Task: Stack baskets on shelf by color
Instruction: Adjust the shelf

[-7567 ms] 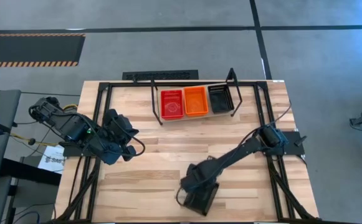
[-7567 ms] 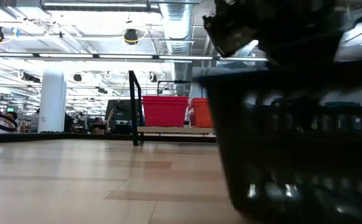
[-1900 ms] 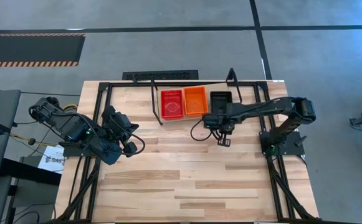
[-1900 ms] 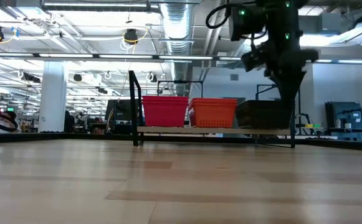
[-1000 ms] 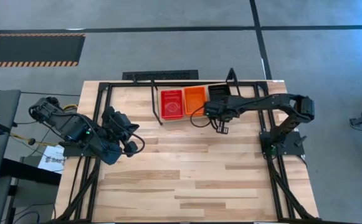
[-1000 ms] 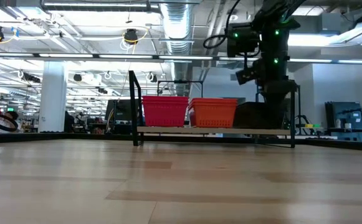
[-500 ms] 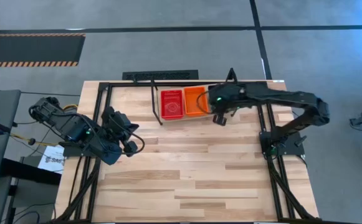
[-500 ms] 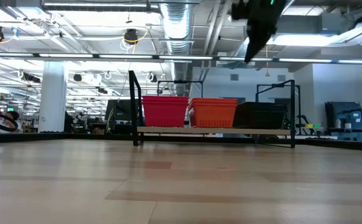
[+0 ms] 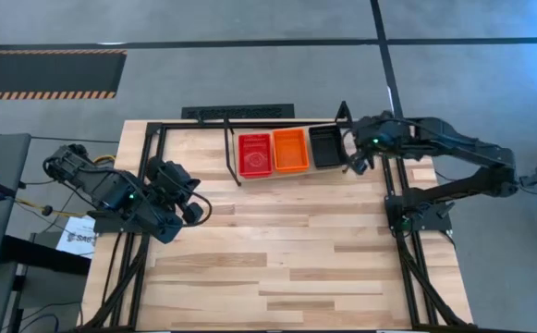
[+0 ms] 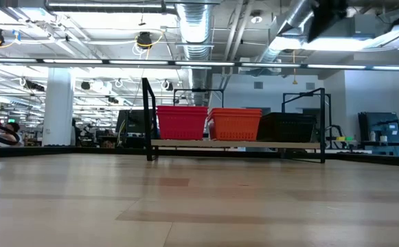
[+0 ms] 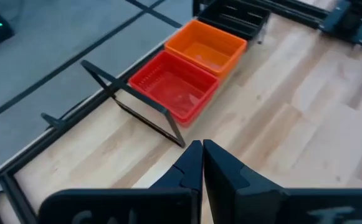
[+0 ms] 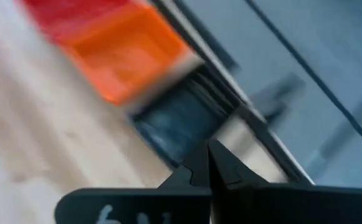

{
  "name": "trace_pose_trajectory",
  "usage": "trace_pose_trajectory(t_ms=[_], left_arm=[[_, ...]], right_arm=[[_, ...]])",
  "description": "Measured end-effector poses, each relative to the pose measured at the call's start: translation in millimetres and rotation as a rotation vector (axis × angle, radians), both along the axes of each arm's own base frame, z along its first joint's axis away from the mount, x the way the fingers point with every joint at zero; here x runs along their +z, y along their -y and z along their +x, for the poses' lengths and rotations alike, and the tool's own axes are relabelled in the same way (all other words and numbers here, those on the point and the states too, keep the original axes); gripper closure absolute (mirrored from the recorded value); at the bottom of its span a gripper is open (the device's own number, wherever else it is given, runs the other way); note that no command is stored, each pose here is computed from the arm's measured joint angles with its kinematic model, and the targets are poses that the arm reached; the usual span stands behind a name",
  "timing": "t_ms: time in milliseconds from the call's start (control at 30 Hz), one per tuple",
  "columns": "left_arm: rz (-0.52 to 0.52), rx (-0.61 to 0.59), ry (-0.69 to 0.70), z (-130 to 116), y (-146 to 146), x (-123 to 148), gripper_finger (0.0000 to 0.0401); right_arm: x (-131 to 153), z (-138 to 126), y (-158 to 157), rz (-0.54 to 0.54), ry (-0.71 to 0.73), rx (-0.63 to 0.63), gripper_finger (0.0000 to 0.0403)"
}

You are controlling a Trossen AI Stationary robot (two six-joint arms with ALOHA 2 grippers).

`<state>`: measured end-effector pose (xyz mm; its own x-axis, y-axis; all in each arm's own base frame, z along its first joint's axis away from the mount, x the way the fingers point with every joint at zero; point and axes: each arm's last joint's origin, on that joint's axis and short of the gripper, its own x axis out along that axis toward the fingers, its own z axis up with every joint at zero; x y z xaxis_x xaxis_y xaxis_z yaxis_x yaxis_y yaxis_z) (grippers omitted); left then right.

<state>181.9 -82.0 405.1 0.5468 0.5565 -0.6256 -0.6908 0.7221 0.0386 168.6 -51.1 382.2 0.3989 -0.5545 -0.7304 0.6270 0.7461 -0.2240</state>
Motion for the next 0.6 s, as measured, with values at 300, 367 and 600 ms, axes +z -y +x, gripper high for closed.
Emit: trace_pose_trajectory(t_ms=[300, 367, 600], left_arm=[[-0.001, 0.094, -0.018, 6.3, -8.0, -16.7, 0.0401], [-0.008, 0.096, -0.021, 6.7, -8.5, -16.9, 0.0401], [-0.035, 0.091, -0.034, 6.8, -8.1, -17.5, 0.0401]], right_arm=[[-20.2, -17.5, 13.5, -0.035, -0.206, -0.339, 0.0403], [-31.5, -15.3, 21.0, -0.039, -0.249, -0.369, 0.0403], [-83.7, -18.0, 61.1, 0.043, -0.344, -0.436, 0.0403]])
